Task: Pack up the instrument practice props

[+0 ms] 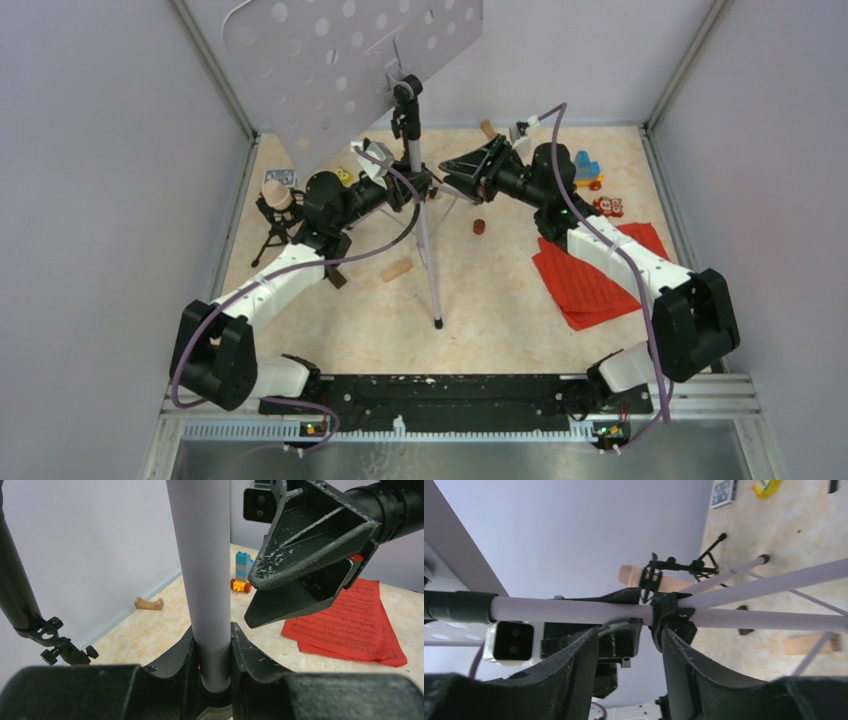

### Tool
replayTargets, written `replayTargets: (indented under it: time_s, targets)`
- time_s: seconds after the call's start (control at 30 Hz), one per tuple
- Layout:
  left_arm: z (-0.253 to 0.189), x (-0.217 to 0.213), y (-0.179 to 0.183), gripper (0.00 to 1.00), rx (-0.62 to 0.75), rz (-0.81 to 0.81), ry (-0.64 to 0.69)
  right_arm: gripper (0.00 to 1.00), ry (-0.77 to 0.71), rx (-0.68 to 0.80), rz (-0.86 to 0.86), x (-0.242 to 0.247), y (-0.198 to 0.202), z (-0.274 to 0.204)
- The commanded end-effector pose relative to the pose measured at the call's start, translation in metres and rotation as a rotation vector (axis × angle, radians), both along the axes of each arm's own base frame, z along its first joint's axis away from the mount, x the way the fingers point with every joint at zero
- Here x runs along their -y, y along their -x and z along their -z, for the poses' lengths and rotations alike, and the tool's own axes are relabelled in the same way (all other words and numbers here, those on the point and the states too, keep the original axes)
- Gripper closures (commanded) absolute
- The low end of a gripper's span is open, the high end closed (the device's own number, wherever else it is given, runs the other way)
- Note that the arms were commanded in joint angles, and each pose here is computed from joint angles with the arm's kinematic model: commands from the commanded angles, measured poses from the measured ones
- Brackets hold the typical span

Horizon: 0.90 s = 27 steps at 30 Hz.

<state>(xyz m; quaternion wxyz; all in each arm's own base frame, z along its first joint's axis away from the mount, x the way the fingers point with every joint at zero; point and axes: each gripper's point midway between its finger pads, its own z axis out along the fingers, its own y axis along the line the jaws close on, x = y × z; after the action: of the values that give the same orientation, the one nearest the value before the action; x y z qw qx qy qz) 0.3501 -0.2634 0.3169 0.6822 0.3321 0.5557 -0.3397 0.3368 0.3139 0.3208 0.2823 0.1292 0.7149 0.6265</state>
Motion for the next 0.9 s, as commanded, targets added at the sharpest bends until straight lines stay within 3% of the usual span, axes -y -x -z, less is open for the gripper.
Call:
replayTargets:
  time_s: [0.0, 0.37, 0.77, 0.87]
  targets:
    - [0.036, 0.02, 0.019, 0.99, -0.04, 0.144, -0.107, 0.54, -0.157, -0.001, -0.054, -0.01, 0.003, -0.025]
    - [0.039, 0.021, 0.018, 0.99, -0.045, 0.148, -0.113, 0.59, -0.11, -0.12, -0.038, -0.005, 0.009, 0.021]
    - [0.039, 0.022, 0.019, 0.99, -0.043, 0.16, -0.118, 0.6, -0.15, -0.133, -0.121, -0.022, 0.012, 0.027]
    - [0.04, 0.022, 0.02, 0.99, -0.045, 0.161, -0.119, 0.64, -0.156, -0.154, -0.128, -0.025, 0.011, 0.033]
